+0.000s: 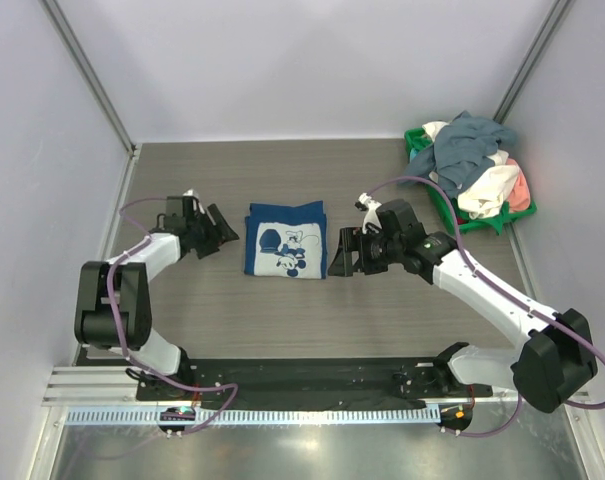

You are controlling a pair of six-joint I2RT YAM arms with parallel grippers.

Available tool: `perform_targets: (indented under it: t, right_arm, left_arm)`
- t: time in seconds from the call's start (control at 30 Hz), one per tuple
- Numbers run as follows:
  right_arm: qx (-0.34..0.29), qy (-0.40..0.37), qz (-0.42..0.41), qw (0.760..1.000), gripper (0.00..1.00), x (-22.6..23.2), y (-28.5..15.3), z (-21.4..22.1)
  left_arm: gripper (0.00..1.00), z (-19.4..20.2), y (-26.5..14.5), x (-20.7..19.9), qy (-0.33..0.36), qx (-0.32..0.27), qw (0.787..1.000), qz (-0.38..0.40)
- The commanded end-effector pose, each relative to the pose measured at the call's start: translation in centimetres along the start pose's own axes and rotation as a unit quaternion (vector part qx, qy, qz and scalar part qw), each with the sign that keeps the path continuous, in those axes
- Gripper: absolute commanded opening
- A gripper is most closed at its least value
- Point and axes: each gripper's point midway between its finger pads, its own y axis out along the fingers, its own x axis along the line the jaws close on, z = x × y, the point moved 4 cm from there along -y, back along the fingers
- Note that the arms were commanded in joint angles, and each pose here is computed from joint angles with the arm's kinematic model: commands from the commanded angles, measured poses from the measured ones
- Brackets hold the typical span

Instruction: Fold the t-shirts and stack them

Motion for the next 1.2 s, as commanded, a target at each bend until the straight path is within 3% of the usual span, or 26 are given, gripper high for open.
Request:
perform_targets:
  t: [0.0, 0.3, 0.5, 0.6, 0.7, 0.73, 0.8, 0.93, 1.07, 1.17]
  right_arm:
    - [-0.013, -0.018, -0.012, 1.0, 0.81, 0.5, -0.3, -0.4]
    - [-0.008, -0.022, -0.007, 1.0, 0.81, 0.1, 0.0, 0.0]
    - [-0.004, -0.022, -0.006, 1.0, 0.81, -0.1, 0.1, 0.2]
    - [-0.002, -0.021, -0.005, 1.0, 0.81, -0.2, 0.3, 0.3]
    - [0.0, -0.02, -0.003, 1.0, 0.81, -0.3, 0.3, 0.3]
    - [0.0, -0.021, -0.004, 1.0, 0.81, -0.2, 0.3, 0.3]
    - [0.0, -0.021, -0.004, 1.0, 0.81, -0.2, 0.3, 0.3]
    - [-0.001, -0.022, -0.009, 1.0, 0.81, 0.0, 0.1, 0.4]
    - [-0.003, -0.022, -0.017, 1.0, 0.81, 0.3, -0.2, 0.5]
    - [-0.001, -0.022, -0.02, 1.0, 0.81, 0.3, -0.1, 0.4]
  left_arm:
    - [0.69, -1.4, 0.8, -3.6, 0.022, -0.033, 0.996, 0.076]
    - [0.68, -0.4, 4.7, -4.7, 0.027, -0.01, 0.996, 0.082]
    - [0.6, -0.4, 7.4, -5.0, 0.028, 0.009, 0.996, 0.08]
    - [0.51, 0.2, 8.5, -5.8, 0.033, 0.024, 0.995, 0.086]
    - [0.3, 0.3, 9.1, -6.5, 0.039, 0.03, 0.995, 0.091]
    - [0.14, 0.7, 9.2, -6.6, 0.043, 0.038, 0.994, 0.09]
    - [0.02, -0.2, 9.3, -6.9, 0.05, 0.033, 0.995, 0.078]
    - [0.0, -3.2, 8.7, -5.2, 0.089, 0.016, 0.995, -0.031]
    - [0.0, -6.4, 7.4, -2.5, 0.159, 0.025, 0.975, -0.151]
    - [0.0, -10.0, 7.3, -0.9, 0.178, 0.027, 0.964, -0.194]
